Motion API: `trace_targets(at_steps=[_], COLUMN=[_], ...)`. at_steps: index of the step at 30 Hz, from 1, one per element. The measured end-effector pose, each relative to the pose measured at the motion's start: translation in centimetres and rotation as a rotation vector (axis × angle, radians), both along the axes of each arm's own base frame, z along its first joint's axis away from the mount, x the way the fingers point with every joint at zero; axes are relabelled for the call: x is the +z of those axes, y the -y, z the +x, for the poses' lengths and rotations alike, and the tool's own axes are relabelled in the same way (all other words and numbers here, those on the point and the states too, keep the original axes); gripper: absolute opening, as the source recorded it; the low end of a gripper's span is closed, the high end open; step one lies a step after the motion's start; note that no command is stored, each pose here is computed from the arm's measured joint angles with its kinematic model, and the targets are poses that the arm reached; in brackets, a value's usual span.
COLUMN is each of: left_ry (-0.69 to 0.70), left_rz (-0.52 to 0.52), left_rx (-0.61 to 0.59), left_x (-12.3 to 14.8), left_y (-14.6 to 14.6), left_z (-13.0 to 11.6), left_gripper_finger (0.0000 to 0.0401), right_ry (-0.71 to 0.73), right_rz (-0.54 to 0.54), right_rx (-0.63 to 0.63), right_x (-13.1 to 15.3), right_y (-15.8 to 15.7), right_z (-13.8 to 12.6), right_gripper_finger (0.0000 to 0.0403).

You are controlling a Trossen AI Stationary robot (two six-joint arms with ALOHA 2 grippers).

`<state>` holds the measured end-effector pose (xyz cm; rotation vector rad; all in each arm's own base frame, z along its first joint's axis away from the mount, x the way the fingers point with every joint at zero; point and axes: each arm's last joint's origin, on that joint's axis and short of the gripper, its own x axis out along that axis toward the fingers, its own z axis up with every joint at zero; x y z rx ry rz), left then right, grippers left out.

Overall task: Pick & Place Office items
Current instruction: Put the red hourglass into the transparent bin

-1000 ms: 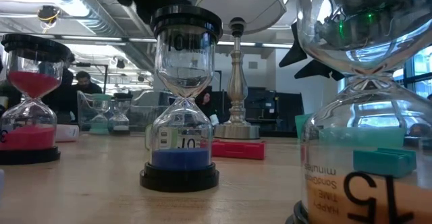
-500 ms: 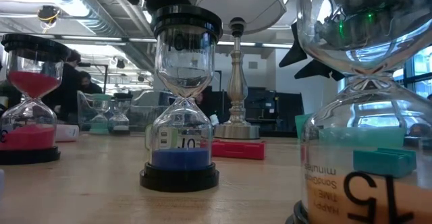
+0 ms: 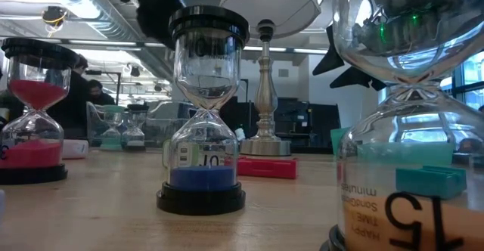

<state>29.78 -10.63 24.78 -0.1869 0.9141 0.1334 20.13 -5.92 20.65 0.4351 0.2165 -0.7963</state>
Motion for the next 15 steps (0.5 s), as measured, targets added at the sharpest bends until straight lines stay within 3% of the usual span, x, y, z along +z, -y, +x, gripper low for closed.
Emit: trace_targets(at_steps=[7, 15], left_ry=[-0.062, -0.125], left_rz=[-0.041, -0.019], left_rx=[0.048, -0.038], left_x=[-0.3, -0.6], left_y=[0.3, 2.5], left_z=[-0.7, -2.2], left_gripper_finger=[0.0268, 0.0304], right_ry=[0.000, 0.000], right_rz=[0.000, 0.000], right_rx=[0.000, 0.000], right_x=[0.0, 0.0], right_y=[0.0, 0.0], right_z=[0.0, 0.0], right_gripper_finger=[0.0327, 0.0327])
